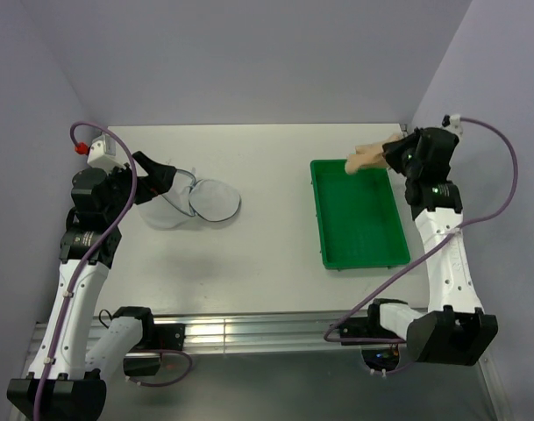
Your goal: Place the bra in the laundry bag and zip it closed
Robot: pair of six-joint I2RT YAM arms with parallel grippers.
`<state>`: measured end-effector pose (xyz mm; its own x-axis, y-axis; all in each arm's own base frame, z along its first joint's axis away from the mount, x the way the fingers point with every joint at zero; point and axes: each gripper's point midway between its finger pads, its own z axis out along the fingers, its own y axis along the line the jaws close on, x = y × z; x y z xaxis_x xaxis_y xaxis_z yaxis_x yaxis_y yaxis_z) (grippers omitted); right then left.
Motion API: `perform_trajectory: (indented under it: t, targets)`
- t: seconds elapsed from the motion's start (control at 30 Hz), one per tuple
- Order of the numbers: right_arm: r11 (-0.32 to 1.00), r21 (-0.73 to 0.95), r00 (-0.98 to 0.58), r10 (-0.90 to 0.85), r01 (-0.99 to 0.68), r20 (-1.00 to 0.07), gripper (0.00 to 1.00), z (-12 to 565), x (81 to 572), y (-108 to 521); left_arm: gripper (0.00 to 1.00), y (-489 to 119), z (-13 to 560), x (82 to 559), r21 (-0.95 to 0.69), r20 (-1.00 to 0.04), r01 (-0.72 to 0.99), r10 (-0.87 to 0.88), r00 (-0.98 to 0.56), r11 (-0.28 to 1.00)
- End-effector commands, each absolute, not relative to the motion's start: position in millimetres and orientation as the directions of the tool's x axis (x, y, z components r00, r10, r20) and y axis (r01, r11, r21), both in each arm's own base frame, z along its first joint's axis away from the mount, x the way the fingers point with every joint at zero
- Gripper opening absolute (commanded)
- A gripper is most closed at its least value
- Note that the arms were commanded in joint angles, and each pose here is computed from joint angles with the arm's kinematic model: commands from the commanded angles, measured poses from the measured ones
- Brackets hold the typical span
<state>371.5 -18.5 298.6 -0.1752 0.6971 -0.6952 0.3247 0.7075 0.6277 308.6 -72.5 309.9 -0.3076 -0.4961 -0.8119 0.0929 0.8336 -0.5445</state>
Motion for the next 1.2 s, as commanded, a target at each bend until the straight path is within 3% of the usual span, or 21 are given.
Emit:
perform_trajectory:
  t: [0.0,0.2,0.43,0.6,0.7,0.8,0.9,1.07,1.13,1.17]
  targets:
    - [0.764,0.620,-0.194,0.645,0.176,-0.739,0.00,364.0,374.4,18.5,0.99,-75.7,318.9,312.3,-0.557,-0.812,0.125,-0.507,-0.288,0.821]
    - [0.788,0.616,-0.262,0.591,-0.016,-0.763,0.00,423.7,370.6,104.3,0.99,-74.9,318.9,312.2,-0.555,-0.814,0.121,-0.507,-0.285,0.823]
    - [0.710,0.671,-0.468,0.528,-0.216,-0.709,0.00,409.3,346.7,207.5,0.99,-75.0,316.6,313.9,-0.557,-0.810,0.116,-0.508,-0.293,0.822]
    - [0.639,0.731,-0.643,0.461,-0.237,-0.611,0.00,330.4,318.8,249.7,0.99,-77.0,315.4,313.7,-0.559,-0.808,0.122,-0.506,-0.302,0.820]
    - [0.672,0.729,-0.786,0.378,-0.130,-0.489,0.00,215.0,288.9,253.1,0.99,-80.5,313.7,314.5,-0.566,-0.802,0.132,-0.506,-0.317,0.814]
    - [0.699,0.711,-0.866,0.313,-0.068,-0.390,0.00,139.5,252.2,254.0,0.99,-87.5,309.4,315.7,-0.567,-0.797,0.146,-0.496,-0.344,0.811]
    - [0.731,0.682,-0.897,0.296,-0.008,-0.328,0.00,91.7,227.2,243.5,0.99,-94.3,303.4,317.0,-0.563,-0.793,0.149,-0.480,-0.376,0.813]
    - [0.828,0.560,-0.891,0.284,0.041,-0.354,0.01,60.9,219.8,214.3,0.95,-109.7,292.3,316.7,-0.551,-0.781,0.137,-0.451,-0.432,0.823]
    - [0.842,0.537,-0.885,0.285,0.049,-0.368,0.13,57.0,221.5,209.2,0.94,-114.1,292.4,316.7,-0.538,-0.786,0.132,-0.439,-0.435,0.833]
    - [0.848,0.528,-0.884,0.281,0.046,-0.374,0.27,56.1,221.7,207.8,0.91,-114.1,292.0,317.2,-0.529,-0.789,0.116,-0.437,-0.432,0.841]
